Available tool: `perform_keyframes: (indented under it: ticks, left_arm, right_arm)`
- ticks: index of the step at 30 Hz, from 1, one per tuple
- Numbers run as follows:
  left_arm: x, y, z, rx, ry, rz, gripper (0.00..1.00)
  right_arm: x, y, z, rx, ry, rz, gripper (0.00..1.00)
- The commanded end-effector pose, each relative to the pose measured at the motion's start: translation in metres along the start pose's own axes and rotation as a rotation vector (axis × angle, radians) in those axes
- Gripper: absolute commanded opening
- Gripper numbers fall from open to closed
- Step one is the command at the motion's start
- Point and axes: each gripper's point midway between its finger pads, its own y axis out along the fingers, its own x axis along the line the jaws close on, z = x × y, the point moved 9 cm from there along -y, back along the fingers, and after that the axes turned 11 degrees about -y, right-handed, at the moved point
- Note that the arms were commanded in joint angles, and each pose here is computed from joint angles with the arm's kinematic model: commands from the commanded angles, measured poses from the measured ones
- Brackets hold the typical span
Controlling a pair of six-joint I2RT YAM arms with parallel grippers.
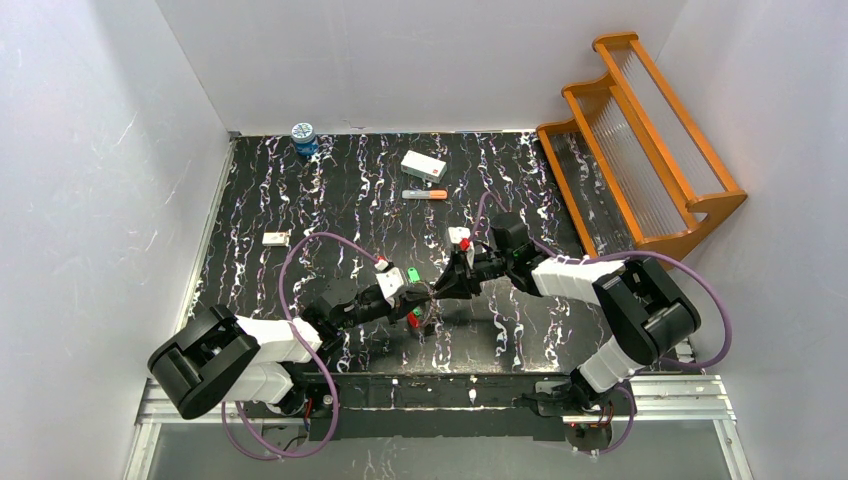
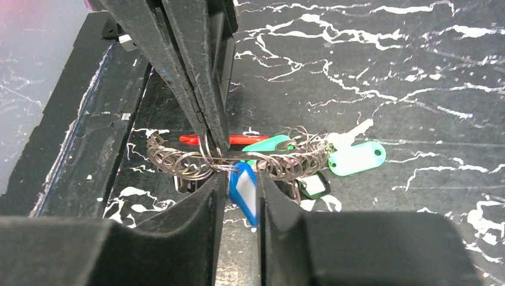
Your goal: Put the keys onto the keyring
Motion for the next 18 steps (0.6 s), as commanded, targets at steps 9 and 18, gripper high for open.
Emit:
perform_keyframes:
  ticks: [9,18]
  left_arm:
    - [0.0,0.002,-0.014,-0.069,0.034,-0.003,0.0]
    - [0.0,0.003,-0.016,-0.089,0.032,-0.012,0.0]
  right_arm:
    - [-0.003,0.003,0.005,0.039,0.026,-0.019,0.01]
    - [-0.002,0.006,0.017,0.164,0.016,-0.006,0.01]
